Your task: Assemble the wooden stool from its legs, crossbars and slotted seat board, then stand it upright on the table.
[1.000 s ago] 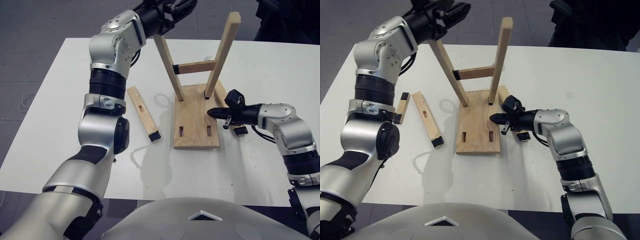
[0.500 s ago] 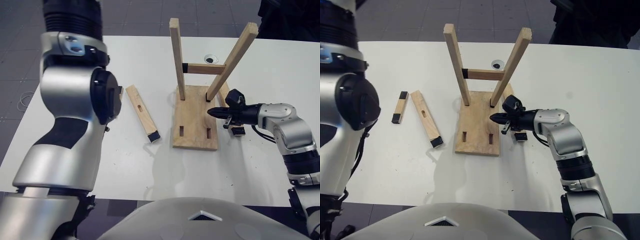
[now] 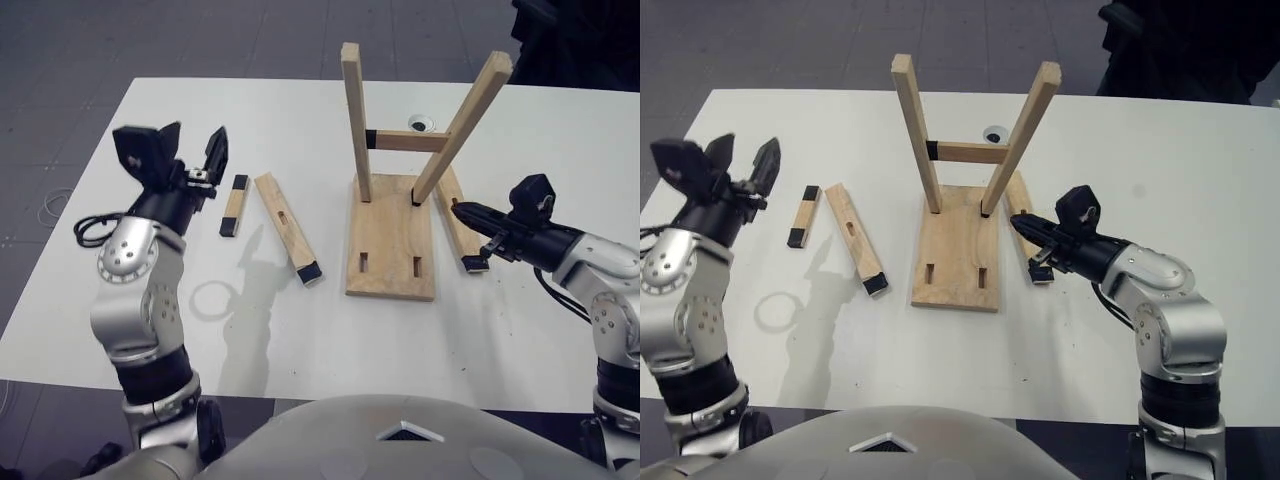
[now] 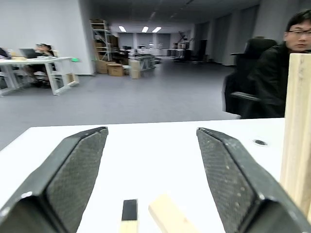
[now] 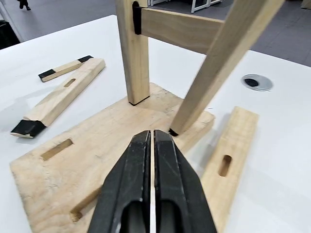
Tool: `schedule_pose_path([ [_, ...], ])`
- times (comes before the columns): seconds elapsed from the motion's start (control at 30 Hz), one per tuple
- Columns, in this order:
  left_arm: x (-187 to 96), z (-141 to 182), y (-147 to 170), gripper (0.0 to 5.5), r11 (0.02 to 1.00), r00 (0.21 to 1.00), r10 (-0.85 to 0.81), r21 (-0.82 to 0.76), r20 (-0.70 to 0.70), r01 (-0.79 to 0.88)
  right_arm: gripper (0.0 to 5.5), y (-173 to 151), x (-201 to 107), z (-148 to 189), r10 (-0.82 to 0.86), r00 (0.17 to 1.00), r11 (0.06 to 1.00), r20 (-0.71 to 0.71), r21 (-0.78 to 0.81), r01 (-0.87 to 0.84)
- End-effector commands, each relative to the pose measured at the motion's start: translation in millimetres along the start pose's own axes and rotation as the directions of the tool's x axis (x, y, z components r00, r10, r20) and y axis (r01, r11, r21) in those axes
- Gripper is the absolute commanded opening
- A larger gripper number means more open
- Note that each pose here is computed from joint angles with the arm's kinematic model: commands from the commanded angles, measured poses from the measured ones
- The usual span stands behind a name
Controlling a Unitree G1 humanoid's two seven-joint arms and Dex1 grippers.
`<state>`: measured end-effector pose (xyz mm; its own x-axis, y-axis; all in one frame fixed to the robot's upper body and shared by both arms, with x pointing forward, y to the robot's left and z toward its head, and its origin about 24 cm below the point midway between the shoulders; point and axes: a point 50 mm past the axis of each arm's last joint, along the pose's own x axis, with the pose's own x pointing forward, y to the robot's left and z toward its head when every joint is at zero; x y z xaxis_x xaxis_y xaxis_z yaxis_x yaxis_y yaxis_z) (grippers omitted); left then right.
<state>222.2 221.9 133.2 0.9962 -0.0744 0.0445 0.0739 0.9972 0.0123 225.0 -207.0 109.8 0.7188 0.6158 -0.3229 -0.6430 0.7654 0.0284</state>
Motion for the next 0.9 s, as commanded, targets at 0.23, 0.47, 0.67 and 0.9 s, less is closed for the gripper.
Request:
schedule_pose_path([
  [0.23,-38.3,-63.5,8.9,3.38,0.998,0.99,0.069,0.013,-0.124,-0.068,0.1,-19.7,-14.1,-41.6,-0.256,0.967,0.963,-0.01,-0.092,0.254],
  [0.47,-16.7,-90.0,18.4,3.41,0.999,0.985,-0.013,-0.037,-0.172,0.006,0.4,-9.8,-4.2,-31.6,-0.318,0.944,0.919,0.091,-0.216,0.331],
  [0.67,-18.9,-109.8,25.1,3.41,0.999,0.972,0.012,0.034,-0.234,-0.004,1.48,-2.9,-9.3,-31.5,-0.461,0.857,0.793,0.232,-0.326,0.515],
  [0.9,-12.1,-124.5,26.0,3.41,1.0,0.958,0.016,0.021,-0.286,-0.011,1.54,-4.9,-10.4,-26.1,-0.514,0.807,0.716,0.291,-0.372,0.59],
])
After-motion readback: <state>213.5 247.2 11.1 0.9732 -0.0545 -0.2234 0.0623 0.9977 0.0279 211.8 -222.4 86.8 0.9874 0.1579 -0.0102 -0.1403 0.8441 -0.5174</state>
